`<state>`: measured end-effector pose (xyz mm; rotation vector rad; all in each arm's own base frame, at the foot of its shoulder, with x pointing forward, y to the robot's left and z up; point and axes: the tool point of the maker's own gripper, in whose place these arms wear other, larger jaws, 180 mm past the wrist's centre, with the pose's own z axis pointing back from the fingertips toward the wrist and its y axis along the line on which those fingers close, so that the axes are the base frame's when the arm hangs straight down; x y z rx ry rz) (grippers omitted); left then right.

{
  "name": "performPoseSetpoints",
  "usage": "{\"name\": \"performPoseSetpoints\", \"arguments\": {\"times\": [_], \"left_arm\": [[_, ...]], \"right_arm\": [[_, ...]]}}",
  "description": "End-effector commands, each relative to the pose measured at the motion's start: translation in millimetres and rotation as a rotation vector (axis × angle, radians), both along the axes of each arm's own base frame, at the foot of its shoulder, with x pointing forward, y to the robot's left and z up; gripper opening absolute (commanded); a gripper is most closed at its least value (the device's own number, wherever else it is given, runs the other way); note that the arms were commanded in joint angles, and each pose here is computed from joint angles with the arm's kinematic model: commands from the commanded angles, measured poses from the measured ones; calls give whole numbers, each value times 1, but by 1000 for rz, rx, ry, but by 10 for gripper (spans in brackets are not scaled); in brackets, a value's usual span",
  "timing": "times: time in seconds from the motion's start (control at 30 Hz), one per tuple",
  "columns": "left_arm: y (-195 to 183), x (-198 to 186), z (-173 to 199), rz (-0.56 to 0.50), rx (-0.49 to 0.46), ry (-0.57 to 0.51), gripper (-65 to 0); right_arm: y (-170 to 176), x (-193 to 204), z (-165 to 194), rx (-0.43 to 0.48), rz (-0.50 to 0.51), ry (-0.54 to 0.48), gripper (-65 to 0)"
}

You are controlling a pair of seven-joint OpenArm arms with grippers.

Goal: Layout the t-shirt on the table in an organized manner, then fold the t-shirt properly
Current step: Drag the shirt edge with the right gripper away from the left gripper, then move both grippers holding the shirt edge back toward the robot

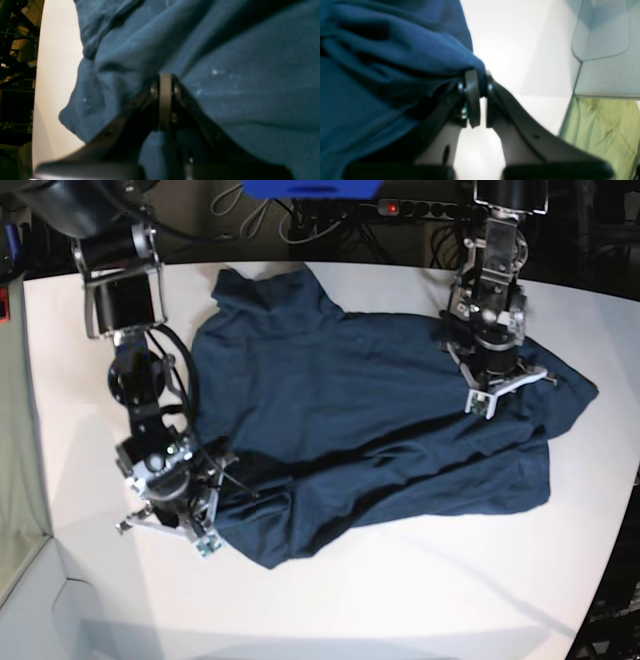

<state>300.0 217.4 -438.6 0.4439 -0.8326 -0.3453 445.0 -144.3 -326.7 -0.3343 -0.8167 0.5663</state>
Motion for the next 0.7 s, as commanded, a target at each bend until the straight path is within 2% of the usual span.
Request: {"name": "performPoseSetpoints", "arguments": {"times": [0.0,0.13,0.37,0.67], "left_arm": [[2,-14,-14,18,-12,78,-645],[3,-14,-13,17,-9,78,-645],[21,-10,14,77,-7,-1,-645],[11,3,57,50,-11,-120,-645]], "right_arm": [[-5,20,25,-1,-13,-67,-650],[-23,42,31,-2,-62,-50,-650],[-76,51,34,94,-235,-39,-650],[-91,28,4,71,-260,27,-644]]}}
